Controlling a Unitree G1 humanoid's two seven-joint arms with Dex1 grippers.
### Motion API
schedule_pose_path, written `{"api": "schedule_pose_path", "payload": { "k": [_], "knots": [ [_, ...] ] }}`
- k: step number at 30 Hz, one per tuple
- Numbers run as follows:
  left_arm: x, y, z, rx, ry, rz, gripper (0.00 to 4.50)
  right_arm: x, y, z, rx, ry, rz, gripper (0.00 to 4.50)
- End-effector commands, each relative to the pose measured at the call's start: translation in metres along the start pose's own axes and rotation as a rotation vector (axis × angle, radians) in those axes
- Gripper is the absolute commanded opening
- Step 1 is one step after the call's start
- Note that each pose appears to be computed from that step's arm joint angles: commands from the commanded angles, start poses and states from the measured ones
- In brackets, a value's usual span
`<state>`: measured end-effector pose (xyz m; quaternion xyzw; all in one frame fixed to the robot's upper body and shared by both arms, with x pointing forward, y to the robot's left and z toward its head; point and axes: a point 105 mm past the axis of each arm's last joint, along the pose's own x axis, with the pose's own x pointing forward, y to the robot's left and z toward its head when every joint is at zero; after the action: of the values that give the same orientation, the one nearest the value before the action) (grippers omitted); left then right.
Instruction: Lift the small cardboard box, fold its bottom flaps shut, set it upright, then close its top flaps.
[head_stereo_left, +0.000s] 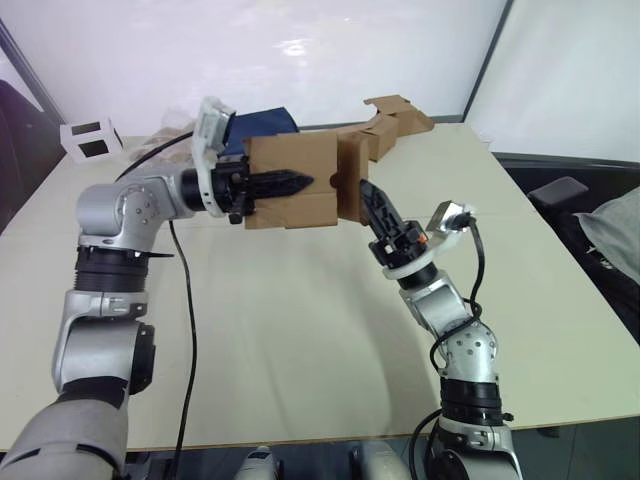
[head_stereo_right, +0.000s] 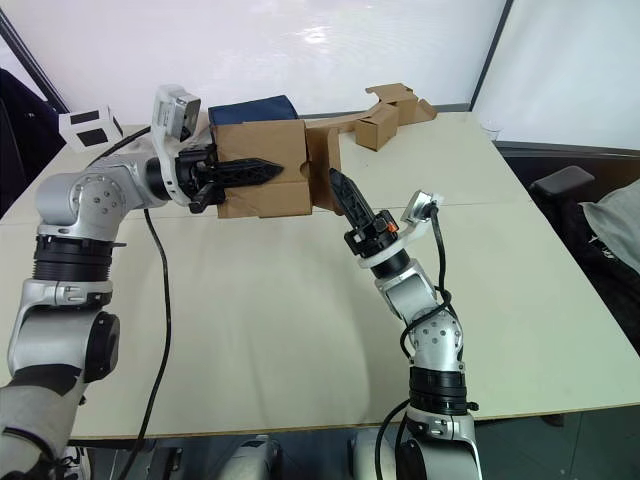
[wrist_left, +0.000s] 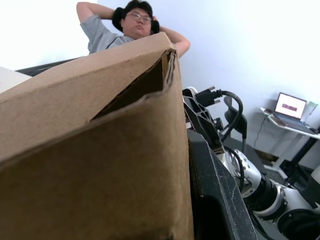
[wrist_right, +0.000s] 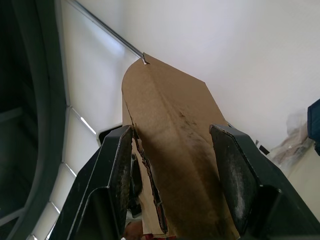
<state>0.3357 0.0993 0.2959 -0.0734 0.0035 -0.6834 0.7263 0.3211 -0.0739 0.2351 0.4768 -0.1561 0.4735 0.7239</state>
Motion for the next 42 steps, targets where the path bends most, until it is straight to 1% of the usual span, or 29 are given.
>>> {"api": "schedule_pose_path", "payload": {
  "k": [1,9,16,21,27,34,39,42],
  "knots": [
    [0.000,-0.008,0.012,0.040,-0.033,-0.028,0.00,0.006,0.008,0.001,-0.035,-0.003,0.031,2.51],
    [-0.001,-0.009,0.011,0.038,-0.030,-0.029,0.00,0.008,0.011,0.002,-0.037,-0.009,0.044,2.51],
    [-0.001,-0.007,0.011,0.037,-0.032,-0.025,0.00,0.006,0.023,0.012,0.023,-0.069,0.103,2.51],
    [-0.001,-0.007,0.011,0.038,-0.032,-0.027,0.00,0.003,0.019,0.014,0.036,-0.091,0.076,2.51],
    [0.001,-0.009,0.012,0.039,-0.033,-0.036,0.00,0.006,0.011,0.009,0.013,-0.069,0.038,2.51],
    [0.001,-0.010,0.012,0.038,-0.034,-0.039,0.00,0.009,0.012,0.006,0.016,-0.059,0.042,2.51],
    [0.001,-0.010,0.012,0.038,-0.035,-0.040,0.00,0.010,0.013,0.006,0.037,-0.075,0.045,2.51],
    [0.001,-0.010,0.012,0.038,-0.036,-0.040,0.00,0.010,0.014,0.005,0.042,-0.076,0.048,1.73]
  ]
}}
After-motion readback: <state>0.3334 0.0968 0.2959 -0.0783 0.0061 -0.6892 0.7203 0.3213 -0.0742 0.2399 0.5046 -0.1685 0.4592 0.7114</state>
